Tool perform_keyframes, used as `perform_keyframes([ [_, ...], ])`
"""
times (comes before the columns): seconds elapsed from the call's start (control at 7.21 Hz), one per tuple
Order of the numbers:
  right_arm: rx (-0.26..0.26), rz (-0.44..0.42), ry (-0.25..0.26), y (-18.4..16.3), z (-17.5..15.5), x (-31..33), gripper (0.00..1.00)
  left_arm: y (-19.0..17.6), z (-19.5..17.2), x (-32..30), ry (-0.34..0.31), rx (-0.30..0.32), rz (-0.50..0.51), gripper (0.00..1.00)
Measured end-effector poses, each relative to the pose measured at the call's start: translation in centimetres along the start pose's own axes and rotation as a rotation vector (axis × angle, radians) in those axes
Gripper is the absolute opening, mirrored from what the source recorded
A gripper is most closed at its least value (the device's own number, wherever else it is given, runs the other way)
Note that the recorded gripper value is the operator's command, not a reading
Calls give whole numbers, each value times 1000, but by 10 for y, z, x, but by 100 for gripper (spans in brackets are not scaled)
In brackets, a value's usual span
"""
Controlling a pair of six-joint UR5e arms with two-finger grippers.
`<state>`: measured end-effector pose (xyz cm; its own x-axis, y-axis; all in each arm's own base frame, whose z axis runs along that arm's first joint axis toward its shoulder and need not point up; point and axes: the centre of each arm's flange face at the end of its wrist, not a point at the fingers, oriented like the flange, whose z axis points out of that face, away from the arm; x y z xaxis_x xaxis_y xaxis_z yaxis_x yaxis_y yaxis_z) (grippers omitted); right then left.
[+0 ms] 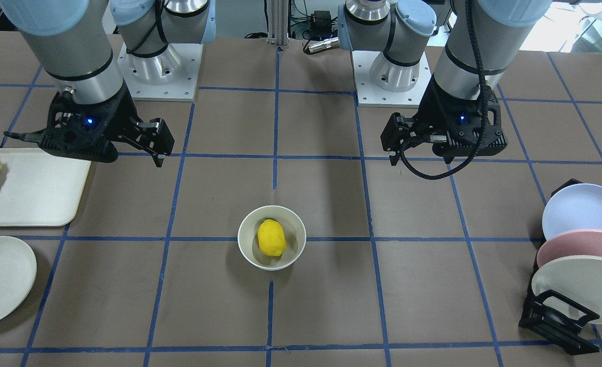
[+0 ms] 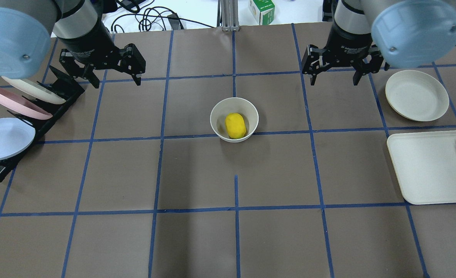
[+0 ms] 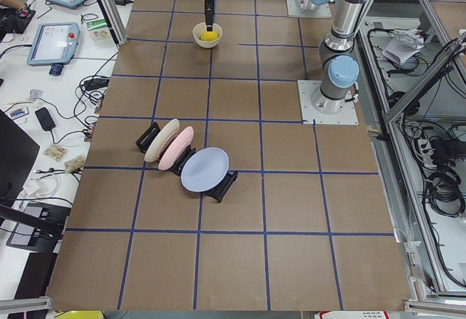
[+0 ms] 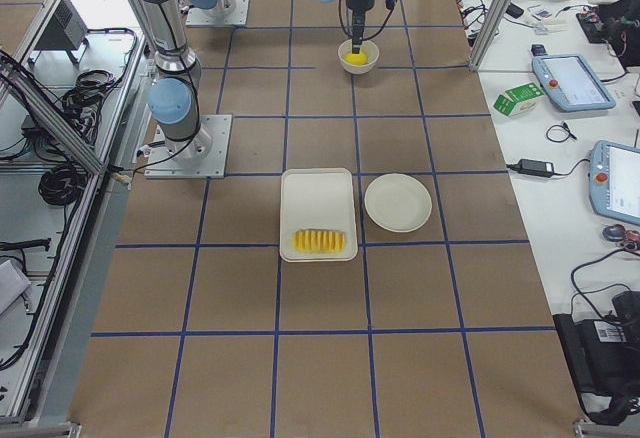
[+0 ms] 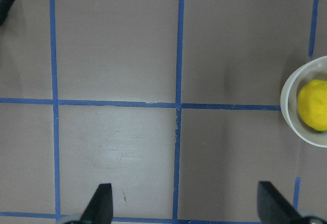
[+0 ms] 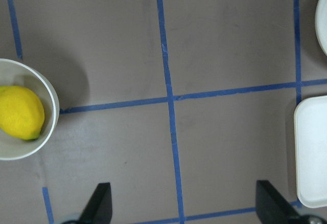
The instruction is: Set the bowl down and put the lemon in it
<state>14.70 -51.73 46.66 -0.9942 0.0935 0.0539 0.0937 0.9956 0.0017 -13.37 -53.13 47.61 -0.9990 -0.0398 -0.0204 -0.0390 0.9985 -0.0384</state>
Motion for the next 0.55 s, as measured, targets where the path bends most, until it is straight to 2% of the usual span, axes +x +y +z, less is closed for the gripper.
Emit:
perform_keyframes([
  [0.28,-25,-11,-40,22,-18,4,100,0,0,0,0,0,0,100],
  [0.55,-36,-20,-73,25,-19,1,100,0,0,0,0,0,0,100],
])
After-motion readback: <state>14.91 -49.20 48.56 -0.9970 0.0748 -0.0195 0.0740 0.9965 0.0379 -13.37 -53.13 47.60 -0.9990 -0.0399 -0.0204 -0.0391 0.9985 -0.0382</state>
